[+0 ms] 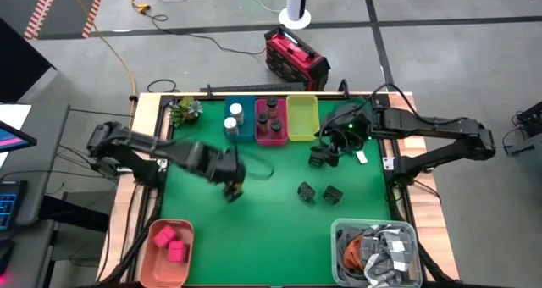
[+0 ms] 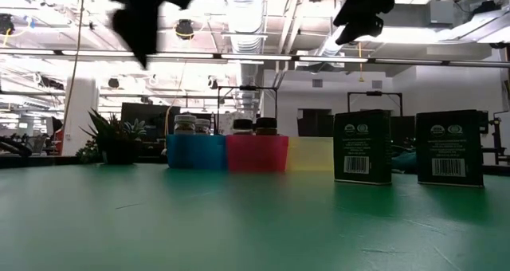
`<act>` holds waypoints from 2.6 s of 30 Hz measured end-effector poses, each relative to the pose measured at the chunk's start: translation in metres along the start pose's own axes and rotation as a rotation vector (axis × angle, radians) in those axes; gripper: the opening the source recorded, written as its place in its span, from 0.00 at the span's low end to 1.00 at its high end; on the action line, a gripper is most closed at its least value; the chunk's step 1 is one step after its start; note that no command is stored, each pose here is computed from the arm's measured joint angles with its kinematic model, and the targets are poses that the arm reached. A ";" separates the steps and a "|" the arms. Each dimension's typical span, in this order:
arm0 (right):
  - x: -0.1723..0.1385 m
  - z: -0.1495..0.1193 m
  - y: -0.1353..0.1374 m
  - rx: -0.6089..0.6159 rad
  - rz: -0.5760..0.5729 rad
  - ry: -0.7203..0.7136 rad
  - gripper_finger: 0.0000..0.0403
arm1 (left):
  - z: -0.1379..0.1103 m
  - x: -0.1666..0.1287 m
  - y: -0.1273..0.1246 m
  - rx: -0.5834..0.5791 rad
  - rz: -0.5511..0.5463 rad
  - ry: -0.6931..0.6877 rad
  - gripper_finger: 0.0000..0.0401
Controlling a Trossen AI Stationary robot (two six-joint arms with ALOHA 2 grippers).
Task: Sort spices by type
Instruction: Put the bottom right black seasoning can into the yellow bin
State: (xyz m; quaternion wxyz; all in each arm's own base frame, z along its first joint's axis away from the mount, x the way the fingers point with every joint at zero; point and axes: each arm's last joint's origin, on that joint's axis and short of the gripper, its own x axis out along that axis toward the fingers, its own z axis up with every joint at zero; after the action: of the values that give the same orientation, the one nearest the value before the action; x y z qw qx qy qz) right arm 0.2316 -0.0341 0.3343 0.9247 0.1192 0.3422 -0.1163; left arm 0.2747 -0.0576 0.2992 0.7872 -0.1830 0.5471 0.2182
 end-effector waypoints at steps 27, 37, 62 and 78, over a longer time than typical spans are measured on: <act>-0.045 -0.023 -0.020 0.005 -0.071 0.097 0.70 | 0.128 0.043 0.055 -0.148 -0.262 -0.467 0.75; -0.060 -0.028 -0.022 0.002 -0.072 0.068 0.70 | 0.154 0.005 0.059 -0.082 -0.237 -0.657 0.75; -0.029 -0.054 -0.035 0.043 -0.048 0.038 0.70 | 0.158 0.009 0.072 -0.299 -0.241 -0.665 0.75; -0.020 -0.031 -0.038 -0.006 -0.003 0.104 0.70 | 0.163 0.002 0.064 -0.290 -0.202 -0.793 0.75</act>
State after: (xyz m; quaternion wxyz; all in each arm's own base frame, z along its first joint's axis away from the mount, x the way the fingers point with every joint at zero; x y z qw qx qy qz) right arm 0.1870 -0.0584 0.3190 0.9059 0.1216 0.3903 -0.1104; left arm 0.3674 0.0818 0.3490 0.9200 -0.2460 0.1453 0.2682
